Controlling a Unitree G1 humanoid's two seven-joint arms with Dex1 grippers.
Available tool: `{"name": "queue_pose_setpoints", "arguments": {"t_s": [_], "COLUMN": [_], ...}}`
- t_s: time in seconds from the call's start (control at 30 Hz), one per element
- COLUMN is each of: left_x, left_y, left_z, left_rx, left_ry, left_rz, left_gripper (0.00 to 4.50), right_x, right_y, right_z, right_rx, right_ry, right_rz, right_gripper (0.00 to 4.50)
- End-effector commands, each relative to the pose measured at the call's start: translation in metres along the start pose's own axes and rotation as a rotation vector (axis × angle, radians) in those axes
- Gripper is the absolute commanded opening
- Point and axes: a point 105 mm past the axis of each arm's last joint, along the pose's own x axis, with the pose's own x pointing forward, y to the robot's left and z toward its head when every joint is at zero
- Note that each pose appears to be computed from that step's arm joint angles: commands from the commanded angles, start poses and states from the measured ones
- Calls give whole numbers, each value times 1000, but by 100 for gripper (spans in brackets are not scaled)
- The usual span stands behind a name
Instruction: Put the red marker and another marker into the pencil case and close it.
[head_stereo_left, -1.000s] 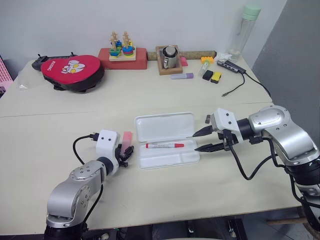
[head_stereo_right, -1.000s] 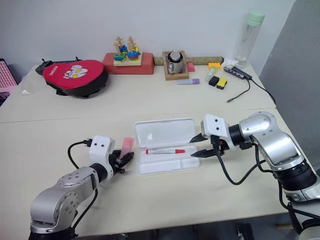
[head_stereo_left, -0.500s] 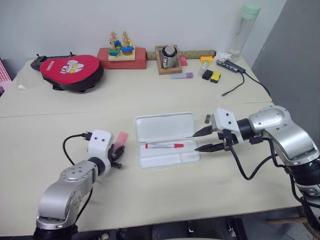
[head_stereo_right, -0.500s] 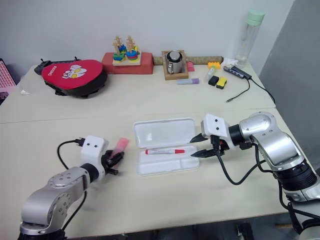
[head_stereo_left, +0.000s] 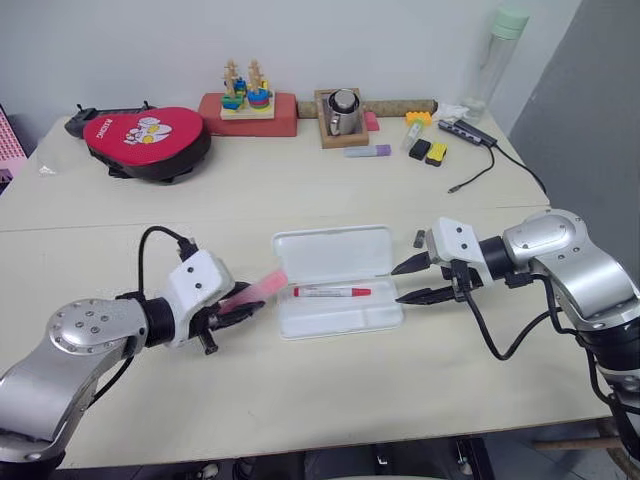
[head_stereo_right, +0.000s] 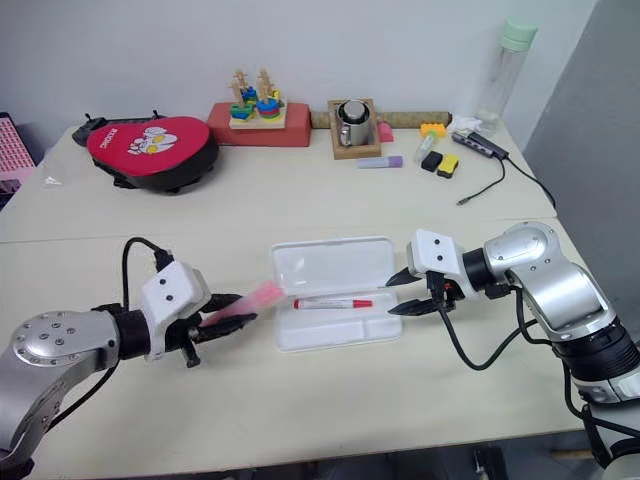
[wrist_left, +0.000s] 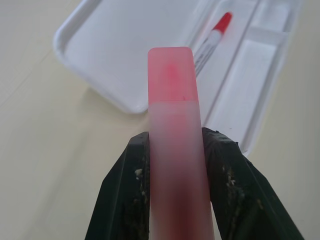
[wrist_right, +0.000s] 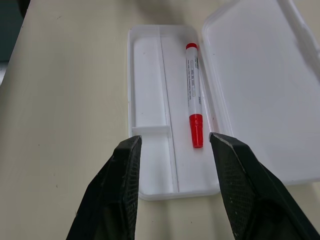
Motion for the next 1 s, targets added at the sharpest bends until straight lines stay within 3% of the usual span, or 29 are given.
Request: {"name": "queue_pose_setpoints", "arguments": {"t_s": [0.03, 0.17, 0.33, 1.0], "left_x": [17, 44, 59, 72], "left_y": [-7, -15, -16, -26], "left_z": [12, 9, 6, 13], "left_rx": [140, 274, 320, 305], "left_ry": [-29, -40, -67, -122], "left_rz": [-101, -200, -241, -328], "left_gripper": [118, 118, 118, 118], "right_x": [-5, -6, -7, -9], "right_y": [0, 0, 0, 2], "right_z": [3, 3, 4, 1], "right_rx": [-31, -33, -32, -22], "right_ry": [3, 7, 11, 14], "right_rz": [-10, -18, -25, -36], "right_gripper": [225, 225, 225, 225]}}
